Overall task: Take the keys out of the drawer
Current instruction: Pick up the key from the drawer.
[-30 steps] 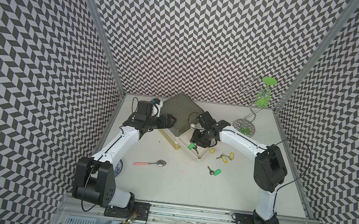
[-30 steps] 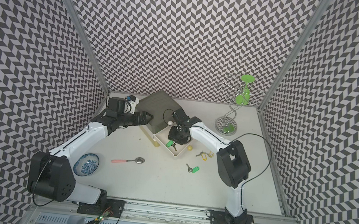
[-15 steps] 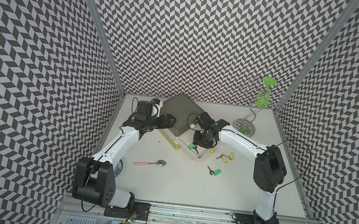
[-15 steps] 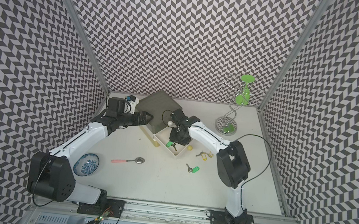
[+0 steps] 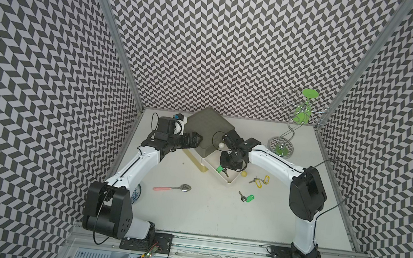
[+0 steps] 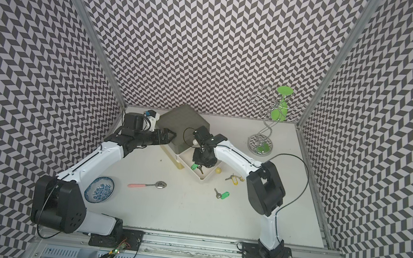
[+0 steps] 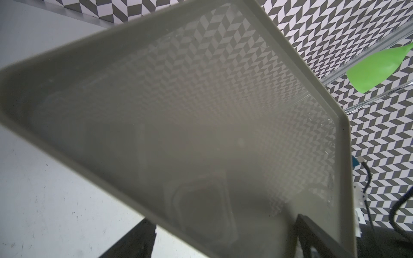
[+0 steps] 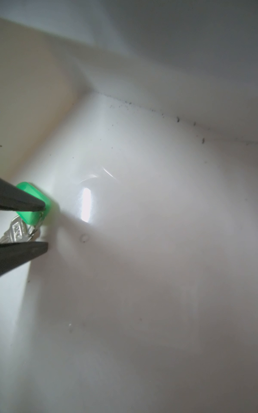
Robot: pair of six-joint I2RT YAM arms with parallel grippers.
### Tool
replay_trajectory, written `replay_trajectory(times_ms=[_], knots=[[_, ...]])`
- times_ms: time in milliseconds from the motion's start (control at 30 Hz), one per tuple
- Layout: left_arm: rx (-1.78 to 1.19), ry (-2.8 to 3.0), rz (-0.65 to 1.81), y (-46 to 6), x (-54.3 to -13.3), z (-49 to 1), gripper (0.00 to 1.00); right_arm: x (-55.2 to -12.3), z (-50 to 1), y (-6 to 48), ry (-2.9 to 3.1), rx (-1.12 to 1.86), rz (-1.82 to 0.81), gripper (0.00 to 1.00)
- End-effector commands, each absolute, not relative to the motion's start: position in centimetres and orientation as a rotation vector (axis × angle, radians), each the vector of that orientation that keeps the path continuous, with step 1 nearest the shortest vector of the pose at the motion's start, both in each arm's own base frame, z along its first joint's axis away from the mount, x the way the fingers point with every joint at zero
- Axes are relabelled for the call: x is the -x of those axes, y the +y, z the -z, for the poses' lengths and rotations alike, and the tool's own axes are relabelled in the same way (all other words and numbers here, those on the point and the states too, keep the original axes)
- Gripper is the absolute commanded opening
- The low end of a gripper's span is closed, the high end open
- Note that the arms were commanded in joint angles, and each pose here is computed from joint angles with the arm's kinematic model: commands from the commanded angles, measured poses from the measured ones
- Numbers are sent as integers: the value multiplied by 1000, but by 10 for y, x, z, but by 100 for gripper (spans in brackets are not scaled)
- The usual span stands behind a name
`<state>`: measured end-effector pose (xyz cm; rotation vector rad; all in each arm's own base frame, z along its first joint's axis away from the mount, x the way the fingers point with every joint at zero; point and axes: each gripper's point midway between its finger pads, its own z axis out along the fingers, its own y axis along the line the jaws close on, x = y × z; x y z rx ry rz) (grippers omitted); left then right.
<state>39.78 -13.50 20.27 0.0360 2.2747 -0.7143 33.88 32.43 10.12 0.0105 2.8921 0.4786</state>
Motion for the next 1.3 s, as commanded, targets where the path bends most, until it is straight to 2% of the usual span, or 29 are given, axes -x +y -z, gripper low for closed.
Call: replay_trajectory(times_ms=[0,133,367,500,900,1033,1267], knots=[[-29,2533,571,-117,-369,-128,100,-341,-86,326,2894,8,-441,14],[-26,2537,571,-117,-370,-126,100,-342,-91,325,2884,9,-432,0],[-27,2539,574,-118,-373,-128,100,-350,-124,312,2793,-22,-384,0],[-29,2527,577,-119,-374,-133,100,-357,-164,304,2699,-34,-378,0],[-32,2449,588,-120,-382,-162,100,-347,-237,274,2578,-89,-436,0],[-34,2382,603,-121,-384,-186,100,-335,-246,243,2582,-130,-364,0],[-43,2250,648,-124,-377,-229,100,-302,-230,189,2630,-174,-282,0]])
